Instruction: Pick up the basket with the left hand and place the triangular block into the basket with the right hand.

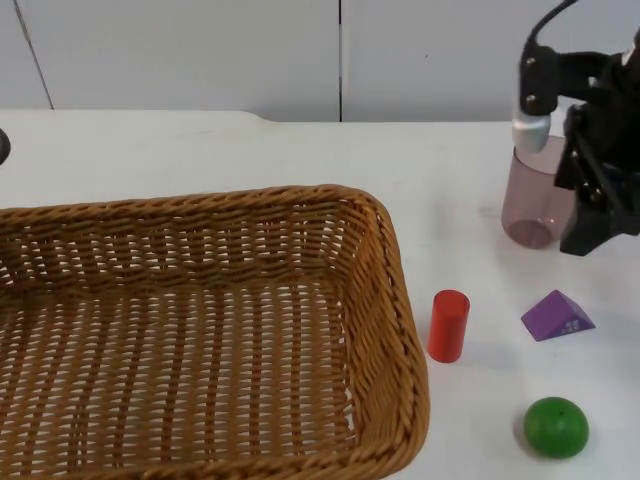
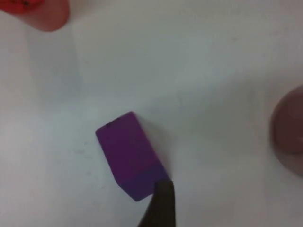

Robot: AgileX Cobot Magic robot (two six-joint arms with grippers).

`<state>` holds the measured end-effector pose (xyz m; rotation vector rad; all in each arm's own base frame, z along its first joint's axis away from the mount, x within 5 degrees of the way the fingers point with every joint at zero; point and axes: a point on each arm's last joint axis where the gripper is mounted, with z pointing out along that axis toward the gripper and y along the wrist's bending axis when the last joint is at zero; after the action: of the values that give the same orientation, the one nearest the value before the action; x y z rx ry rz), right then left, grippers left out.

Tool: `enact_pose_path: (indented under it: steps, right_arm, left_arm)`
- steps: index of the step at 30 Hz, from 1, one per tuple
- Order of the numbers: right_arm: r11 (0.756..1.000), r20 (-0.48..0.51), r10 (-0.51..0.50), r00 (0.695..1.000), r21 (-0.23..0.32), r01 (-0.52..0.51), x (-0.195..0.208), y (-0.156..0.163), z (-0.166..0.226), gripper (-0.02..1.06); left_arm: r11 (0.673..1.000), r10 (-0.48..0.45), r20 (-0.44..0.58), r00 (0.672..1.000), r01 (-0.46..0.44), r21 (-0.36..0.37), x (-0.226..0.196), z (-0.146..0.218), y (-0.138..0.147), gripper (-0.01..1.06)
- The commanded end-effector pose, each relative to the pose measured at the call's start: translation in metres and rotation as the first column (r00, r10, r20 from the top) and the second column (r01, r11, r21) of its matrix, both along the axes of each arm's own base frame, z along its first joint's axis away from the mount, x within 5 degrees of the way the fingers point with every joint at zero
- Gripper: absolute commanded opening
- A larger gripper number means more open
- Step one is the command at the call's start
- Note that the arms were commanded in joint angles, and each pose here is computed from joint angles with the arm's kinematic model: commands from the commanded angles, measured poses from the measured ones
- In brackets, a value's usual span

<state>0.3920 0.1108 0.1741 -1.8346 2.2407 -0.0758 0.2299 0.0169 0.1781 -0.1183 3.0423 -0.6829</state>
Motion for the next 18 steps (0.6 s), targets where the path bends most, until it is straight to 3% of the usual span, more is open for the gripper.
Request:
enact_pose_path:
  steps: [1,10,18]
  right_arm:
    - [0.998,-0.012,0.065,0.998,-0.008,-0.065,-0.0029,0.008,0.0026,0.71]
    - [0.983,-0.023,0.177,0.984,-0.048,-0.178,-0.0069,0.0139,0.002,0.71]
    - [0.979,-0.063,0.197,0.978,-0.046,-0.2,-0.0099,0.014,-0.0005,0.71]
  left_arm:
    - [0.999,0.014,-0.006,1.0,-0.014,-0.042,-0.0019,0.0047,-0.0037,0.0]
    - [0.999,0.014,-0.008,1.0,-0.014,-0.046,-0.0021,0.0048,-0.0039,0.0]
    - [0.999,0.016,-0.005,1.0,-0.016,-0.043,-0.0017,0.0047,-0.0037,0.0]
